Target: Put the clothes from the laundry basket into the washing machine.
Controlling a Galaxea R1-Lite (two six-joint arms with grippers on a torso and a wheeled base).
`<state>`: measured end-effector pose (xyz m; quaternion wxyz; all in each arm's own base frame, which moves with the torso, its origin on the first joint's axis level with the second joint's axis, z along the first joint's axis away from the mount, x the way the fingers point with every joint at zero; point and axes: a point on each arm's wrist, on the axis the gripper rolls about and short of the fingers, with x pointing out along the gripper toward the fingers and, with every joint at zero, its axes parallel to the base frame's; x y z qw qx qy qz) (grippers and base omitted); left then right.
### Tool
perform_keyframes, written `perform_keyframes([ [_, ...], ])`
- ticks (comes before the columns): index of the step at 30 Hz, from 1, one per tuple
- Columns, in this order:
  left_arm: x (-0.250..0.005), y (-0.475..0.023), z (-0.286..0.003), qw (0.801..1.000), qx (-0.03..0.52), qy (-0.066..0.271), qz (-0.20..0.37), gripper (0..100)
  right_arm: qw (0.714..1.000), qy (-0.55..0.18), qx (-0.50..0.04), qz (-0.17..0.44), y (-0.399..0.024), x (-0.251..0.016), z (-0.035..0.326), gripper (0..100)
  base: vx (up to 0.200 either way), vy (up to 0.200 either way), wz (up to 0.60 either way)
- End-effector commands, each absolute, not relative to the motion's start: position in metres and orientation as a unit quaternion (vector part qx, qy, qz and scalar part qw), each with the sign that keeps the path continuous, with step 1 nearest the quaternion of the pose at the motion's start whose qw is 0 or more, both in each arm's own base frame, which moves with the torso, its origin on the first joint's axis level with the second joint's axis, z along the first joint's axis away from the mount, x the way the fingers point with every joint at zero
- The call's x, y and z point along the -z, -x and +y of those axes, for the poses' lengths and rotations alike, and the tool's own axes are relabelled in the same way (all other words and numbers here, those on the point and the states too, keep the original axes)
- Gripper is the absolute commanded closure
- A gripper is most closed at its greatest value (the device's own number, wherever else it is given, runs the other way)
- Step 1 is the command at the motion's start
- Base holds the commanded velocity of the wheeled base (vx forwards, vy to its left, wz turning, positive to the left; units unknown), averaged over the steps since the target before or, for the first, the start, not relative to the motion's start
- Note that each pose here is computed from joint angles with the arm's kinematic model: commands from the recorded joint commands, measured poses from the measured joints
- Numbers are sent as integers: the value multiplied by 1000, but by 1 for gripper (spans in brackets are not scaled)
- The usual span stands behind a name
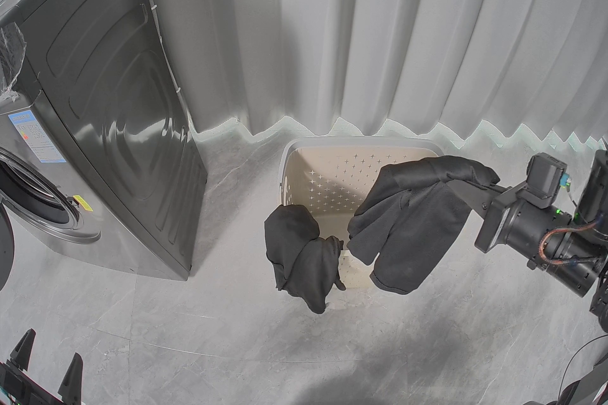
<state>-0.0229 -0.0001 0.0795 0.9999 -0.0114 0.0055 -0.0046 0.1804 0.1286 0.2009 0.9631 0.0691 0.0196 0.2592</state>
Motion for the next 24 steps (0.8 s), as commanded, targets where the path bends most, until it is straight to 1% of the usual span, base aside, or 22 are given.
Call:
perform_keyframes([
  [1,-75,23,0,1000,5,12,5,0,959,-84,-270,-22,-155,-226,113,100,-200,0,0],
  [8,-75,23,0,1000,5,14,5,0,956,-84,-281,-19,-148,-225,113,100,-200,0,0],
  [17,-75,23,0,1000,5,15,5,0,953,-86,-290,-25,-147,-228,116,100,0,0,0],
  [24,-75,23,0,1000,3,17,5,0,951,-85,-297,-25,-148,-228,117,100,0,200,0],
])
